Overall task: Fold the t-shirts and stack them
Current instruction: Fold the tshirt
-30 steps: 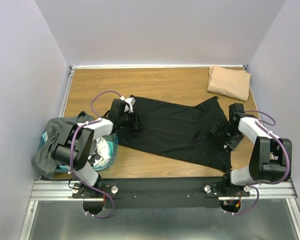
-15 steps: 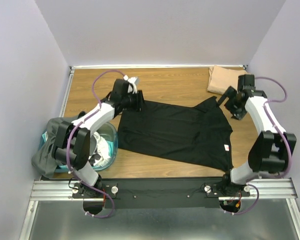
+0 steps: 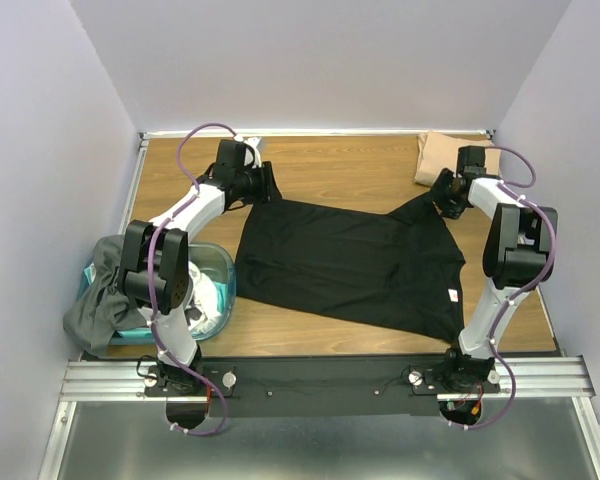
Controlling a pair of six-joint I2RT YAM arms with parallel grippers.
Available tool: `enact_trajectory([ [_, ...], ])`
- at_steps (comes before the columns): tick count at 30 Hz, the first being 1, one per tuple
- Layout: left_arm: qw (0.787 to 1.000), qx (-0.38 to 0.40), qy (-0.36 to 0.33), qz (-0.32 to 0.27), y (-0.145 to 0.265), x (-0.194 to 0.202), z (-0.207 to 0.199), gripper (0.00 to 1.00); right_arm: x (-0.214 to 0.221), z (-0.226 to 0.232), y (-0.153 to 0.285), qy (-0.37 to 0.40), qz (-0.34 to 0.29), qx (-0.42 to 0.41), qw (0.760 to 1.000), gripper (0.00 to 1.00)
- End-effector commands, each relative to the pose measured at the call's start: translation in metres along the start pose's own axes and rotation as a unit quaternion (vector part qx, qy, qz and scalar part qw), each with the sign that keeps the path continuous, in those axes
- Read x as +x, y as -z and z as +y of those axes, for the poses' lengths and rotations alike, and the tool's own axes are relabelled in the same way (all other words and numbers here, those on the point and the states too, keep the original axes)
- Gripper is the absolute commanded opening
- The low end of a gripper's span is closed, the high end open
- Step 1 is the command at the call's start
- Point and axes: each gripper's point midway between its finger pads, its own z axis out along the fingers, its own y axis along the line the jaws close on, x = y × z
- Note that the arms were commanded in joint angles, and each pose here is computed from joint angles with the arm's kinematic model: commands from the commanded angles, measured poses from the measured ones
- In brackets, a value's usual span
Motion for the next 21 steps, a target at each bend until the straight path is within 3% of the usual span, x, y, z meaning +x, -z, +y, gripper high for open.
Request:
enact_trajectory([
  [1, 1.0, -0.012, 0.0, 0.003, -0.003, -0.002, 0.01, 0.56, -0.042, 0.02, -0.008, 0.027, -0.067, -0.04, 0.997, 0.64],
  [11, 0.999, -0.028, 0.007, 0.018, -0.01, 0.009, 0.023, 0.56, -0.041, 0.021, -0.041, 0.048, -0.062, -0.051, 0.996, 0.56],
  [21, 0.998, -0.052, 0.009, 0.021, -0.012, 0.012, 0.038, 0.56, -0.045, 0.018, -0.045, 0.045, -0.07, -0.039, 0.996, 0.36],
])
